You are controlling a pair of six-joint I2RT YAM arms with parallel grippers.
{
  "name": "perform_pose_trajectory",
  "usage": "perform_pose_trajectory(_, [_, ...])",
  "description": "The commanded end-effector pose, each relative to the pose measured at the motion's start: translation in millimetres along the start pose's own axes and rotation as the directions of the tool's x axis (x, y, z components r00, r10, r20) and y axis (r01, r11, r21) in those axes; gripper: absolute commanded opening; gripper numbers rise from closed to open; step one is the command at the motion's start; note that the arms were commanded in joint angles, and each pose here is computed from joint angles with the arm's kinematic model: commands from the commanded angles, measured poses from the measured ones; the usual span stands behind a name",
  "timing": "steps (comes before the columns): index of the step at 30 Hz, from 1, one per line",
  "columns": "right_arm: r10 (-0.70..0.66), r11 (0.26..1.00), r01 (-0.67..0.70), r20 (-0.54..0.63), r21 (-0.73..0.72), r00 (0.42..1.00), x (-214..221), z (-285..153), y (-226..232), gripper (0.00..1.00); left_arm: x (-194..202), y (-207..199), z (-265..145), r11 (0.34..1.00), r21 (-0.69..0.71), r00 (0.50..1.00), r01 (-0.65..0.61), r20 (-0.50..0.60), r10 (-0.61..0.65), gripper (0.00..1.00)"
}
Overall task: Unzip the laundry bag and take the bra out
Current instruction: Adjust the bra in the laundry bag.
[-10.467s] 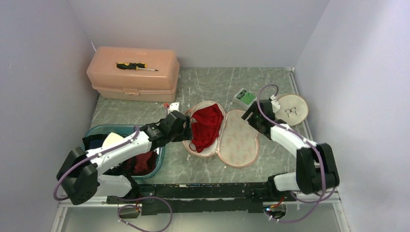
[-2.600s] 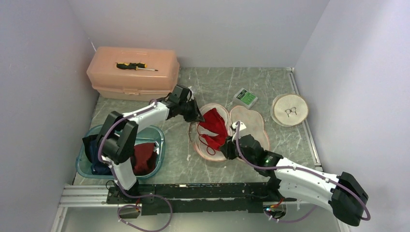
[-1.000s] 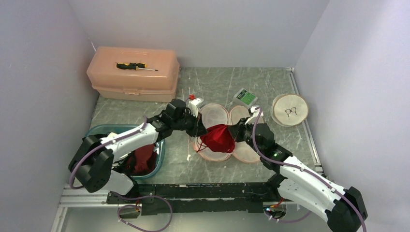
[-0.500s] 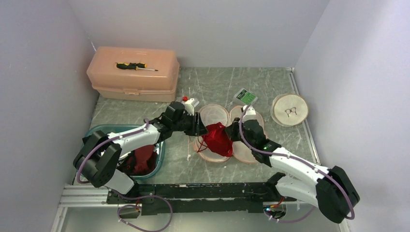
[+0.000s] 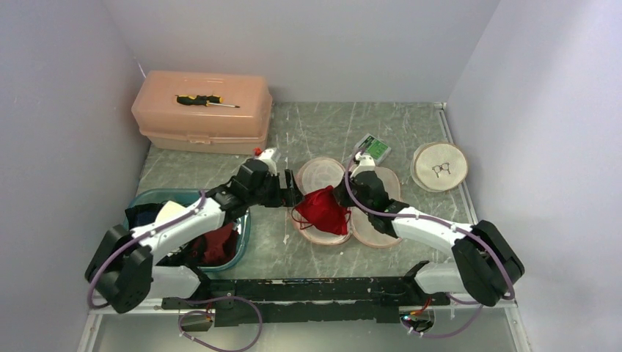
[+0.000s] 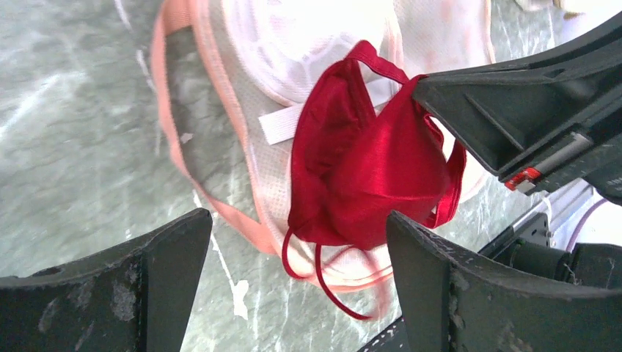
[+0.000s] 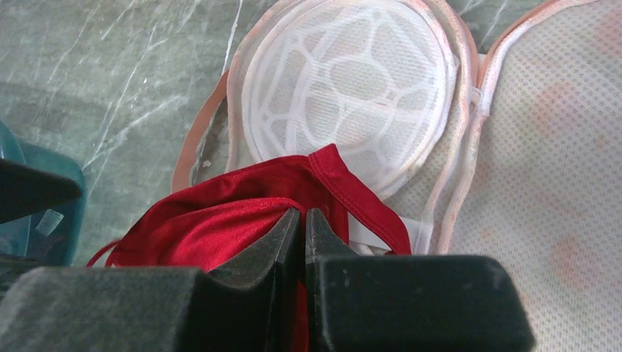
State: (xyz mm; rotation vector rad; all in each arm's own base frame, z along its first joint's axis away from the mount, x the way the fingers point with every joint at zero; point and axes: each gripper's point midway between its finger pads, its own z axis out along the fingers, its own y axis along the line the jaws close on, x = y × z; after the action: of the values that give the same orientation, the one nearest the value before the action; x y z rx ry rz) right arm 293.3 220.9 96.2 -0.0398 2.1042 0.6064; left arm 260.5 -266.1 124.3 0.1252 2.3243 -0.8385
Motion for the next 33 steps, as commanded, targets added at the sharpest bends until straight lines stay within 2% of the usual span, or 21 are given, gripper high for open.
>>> perform_pose_trajectory(1, [0.015,0.998,-0.013,0.049,-0.057,0.999,-24.3,10.2,20.7,0.12,-15.5,11.3,-24.5,0.996,-0.082,0.995,0.025,0.101,-0.017,0.94])
perform_pose_trajectory(6, [0.024,0.999,-0.024,0.014,-0.046,1.000,-20.6,19.6,21.9,0.18,-33.4,-16.1,-34.8,1.000,0.015,0.989,-0.011,0.146,0.008,0.93])
perform_pose_trajectory(11, [0.036,0.999,-0.035,0.036,-0.033,0.999,-33.2,13.4,24.2,0.40,-37.7,-64.4,-33.8,0.981,0.187,0.993,-0.058,0.114,0.037,0.86])
perform_pose_trajectory(14, [0.035,0.999,-0.035,0.058,0.002,0.998,-47.2,4.9,22.9,0.54,-37.4,-81.2,-32.0,0.969,0.236,0.994,-0.075,0.095,0.053,0.84])
perform_pose_trajectory(16, [0.030,0.999,-0.032,0.077,0.016,0.997,-57.3,-2.5,23.0,0.60,-38.2,-82.8,-30.9,0.968,0.240,0.994,-0.073,0.095,0.052,0.84])
perform_pose_trajectory(19, [0.027,0.999,-0.030,0.100,0.035,0.995,-72.2,-17.7,24.1,0.63,-39.3,-80.2,-31.3,0.971,0.227,0.994,-0.071,0.102,0.049,0.83])
perform_pose_trajectory(22, [0.025,0.996,-0.016,0.103,-0.085,0.994,-77.8,-42.0,44.7,0.57,-38.1,-72.7,-31.9,0.979,0.194,0.994,-0.059,0.107,0.039,0.83])
perform_pose_trajectory(25, [0.028,0.948,-0.019,0.025,-0.318,0.999,-55.4,-62.8,78.3,0.41,-35.1,-55.3,-31.9,0.993,0.116,0.994,-0.023,0.112,0.010,0.85])
perform_pose_trajectory(27, [0.054,0.900,-0.073,-0.058,-0.431,0.997,-36.2,-72.7,94.8,0.32,-33.8,-44.4,-34.0,0.997,0.077,0.992,-0.003,0.125,-0.007,0.87])
perform_pose_trajectory(30, [0.103,0.848,-0.150,-0.120,-0.508,0.987,-17.5,-75.5,103.6,0.23,-30.5,-37.6,-36.1,0.995,0.098,0.991,0.028,0.129,-0.041,0.93])
perform_pose_trajectory(33, [0.132,0.836,-0.201,-0.170,-0.510,0.977,-4.6,-66.9,100.7,0.19,-23.4,-36.0,-31.9,0.983,0.170,0.990,0.076,0.105,-0.095,0.93])
